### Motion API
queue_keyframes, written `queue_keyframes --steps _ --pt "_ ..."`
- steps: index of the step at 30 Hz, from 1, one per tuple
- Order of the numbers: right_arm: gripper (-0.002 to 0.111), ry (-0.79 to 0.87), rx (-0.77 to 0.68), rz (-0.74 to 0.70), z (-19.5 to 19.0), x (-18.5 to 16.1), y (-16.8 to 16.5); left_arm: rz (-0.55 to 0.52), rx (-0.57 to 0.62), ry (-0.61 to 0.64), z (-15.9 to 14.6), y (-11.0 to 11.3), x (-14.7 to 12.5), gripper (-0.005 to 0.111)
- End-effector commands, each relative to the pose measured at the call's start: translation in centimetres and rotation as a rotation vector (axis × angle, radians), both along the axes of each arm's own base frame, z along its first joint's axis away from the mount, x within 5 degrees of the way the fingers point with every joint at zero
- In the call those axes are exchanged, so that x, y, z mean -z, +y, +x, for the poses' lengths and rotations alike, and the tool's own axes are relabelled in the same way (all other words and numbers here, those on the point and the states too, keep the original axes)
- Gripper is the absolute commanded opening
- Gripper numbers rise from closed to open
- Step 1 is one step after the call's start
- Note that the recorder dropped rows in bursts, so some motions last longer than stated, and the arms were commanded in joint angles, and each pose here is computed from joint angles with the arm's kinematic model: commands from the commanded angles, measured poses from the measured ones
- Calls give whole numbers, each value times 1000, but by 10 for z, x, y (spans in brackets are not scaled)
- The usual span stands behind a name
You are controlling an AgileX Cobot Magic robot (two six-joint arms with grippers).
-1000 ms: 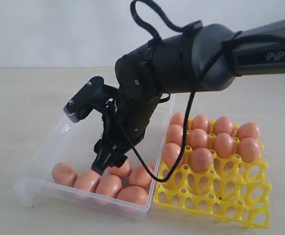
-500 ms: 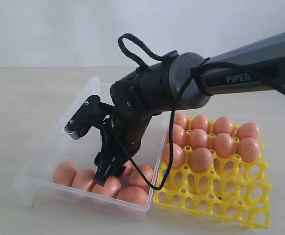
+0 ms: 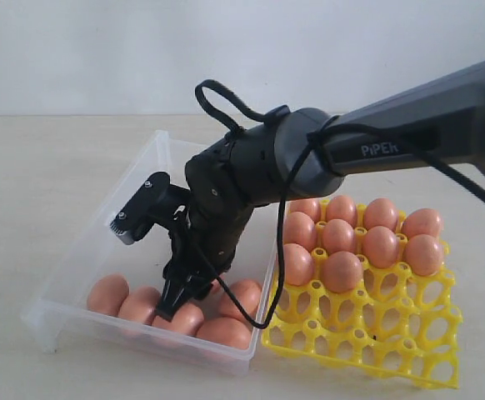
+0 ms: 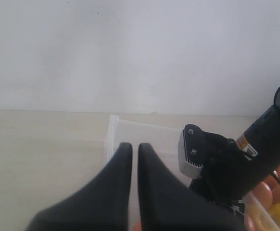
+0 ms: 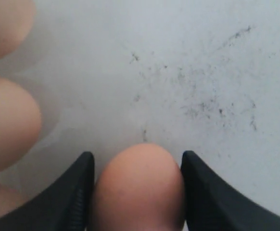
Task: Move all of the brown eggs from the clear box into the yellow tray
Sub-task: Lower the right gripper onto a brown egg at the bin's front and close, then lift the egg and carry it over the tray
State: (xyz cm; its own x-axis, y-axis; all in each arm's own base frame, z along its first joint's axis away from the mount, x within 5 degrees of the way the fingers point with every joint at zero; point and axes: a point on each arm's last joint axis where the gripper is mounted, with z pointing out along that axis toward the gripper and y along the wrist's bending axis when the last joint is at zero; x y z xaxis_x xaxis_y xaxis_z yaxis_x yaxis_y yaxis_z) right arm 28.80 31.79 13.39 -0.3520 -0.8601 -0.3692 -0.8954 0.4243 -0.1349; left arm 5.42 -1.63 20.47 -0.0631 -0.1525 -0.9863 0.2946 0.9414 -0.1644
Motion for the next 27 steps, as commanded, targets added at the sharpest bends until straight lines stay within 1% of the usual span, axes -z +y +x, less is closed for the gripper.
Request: queue_keyframes --steps 1,3,7,9,13,16,17,21,23,27 --pt "0 -65 52 107 4 -20 4 -10 8 2 0 0 1 4" --pt "0 -95 85 171 6 -30 5 -10 8 2 0 0 1 4" --pt "0 -188 144 365 4 -53 4 -10 8 2 0 0 1 4" --pt "0 -230 148 437 -2 -60 -2 -10 8 2 0 0 1 4" --pt "0 -299 141 538 -19 -67 -20 -10 8 2 0 0 1 4" --pt "0 -339 158 613 -33 -68 -38 -10 8 2 0 0 1 4" --pt "0 -361 203 671 -35 -71 -47 -10 8 2 0 0 1 4" --pt "0 -457 357 769 -44 -68 -83 -12 9 -2 0 -1 0 4" --pt "0 -543 406 779 -53 -66 -103 -12 9 -2 0 -1 0 4" --pt "0 -627 444 762 -73 -56 -134 -12 9 -2 0 -1 0 4"
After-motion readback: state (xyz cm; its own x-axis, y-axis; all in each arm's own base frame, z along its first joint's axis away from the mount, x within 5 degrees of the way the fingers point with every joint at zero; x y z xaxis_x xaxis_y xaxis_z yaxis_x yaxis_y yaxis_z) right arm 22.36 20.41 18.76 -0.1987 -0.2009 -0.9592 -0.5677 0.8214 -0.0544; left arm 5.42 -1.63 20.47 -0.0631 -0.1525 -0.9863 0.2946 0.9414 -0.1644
